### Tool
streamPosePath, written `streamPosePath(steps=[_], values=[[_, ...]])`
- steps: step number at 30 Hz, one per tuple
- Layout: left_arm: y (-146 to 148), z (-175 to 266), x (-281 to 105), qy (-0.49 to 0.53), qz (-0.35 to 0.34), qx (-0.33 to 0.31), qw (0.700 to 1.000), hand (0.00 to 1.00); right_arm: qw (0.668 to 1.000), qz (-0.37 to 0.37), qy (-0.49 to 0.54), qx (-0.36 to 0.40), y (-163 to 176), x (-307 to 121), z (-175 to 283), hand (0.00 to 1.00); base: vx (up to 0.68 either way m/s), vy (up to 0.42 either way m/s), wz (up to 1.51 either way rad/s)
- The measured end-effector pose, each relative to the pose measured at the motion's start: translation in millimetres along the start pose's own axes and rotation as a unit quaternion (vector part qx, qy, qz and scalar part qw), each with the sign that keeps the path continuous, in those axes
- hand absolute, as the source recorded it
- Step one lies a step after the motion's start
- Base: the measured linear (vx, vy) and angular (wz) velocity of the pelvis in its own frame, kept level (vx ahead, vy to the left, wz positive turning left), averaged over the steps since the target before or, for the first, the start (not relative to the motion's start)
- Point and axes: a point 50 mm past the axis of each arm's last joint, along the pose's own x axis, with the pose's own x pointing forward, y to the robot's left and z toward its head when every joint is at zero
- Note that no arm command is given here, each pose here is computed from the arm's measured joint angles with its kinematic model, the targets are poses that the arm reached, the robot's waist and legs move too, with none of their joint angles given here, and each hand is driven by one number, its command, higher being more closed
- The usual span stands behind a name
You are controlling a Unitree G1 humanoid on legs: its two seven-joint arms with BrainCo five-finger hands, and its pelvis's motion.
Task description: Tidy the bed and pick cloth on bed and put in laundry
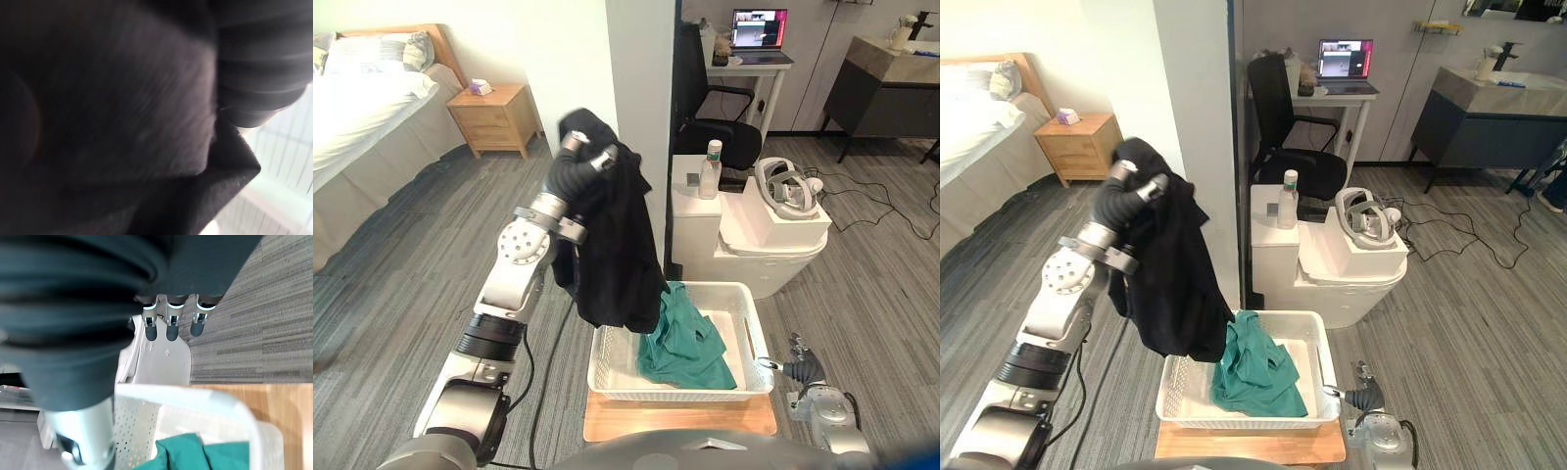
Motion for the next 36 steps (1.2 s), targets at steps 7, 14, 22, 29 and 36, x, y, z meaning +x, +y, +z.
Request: streamPosePath(steps=[7, 14, 22, 29, 36], values=[[-38.5, -40.5, -2.7, 0.107, -0.074, -0.037, 0.991, 1.0, 1.0, 0.008, 0.005, 0.005, 10.6, -0.8, -0.9, 0.0, -0.02, -0.02, -0.11], [-99.1, -97.4, -69.0, 0.246, -0.135, -0.136, 0.95, 1.0, 1.0, 0.012, 0.008, 0.006, 16.0, -5.6, -5.5, 0.0, -0.02, -0.027, -0.11], [-115.2, -112.4, -93.7, 0.3, -0.147, -0.119, 0.935, 1.0, 1.0, 0.024, 0.013, 0.004, 24.1, -9.8, -10.0, 0.0, -0.04, -0.035, -0.07], [-106.4, -168.5, -144.6, 0.471, -0.109, -0.017, 0.875, 1.0, 0.999, 0.046, 0.012, 0.006, 39.8, -9.5, -7.2, 0.0, -0.05, -0.044, -0.07], [-41.4, -191.6, -154.3, 0.556, -0.004, 0.086, 0.827, 1.0, 0.998, 0.045, -0.036, -0.017, 33.0, 8.1, 27.4, 0.0, -0.02, -0.032, -0.16]])
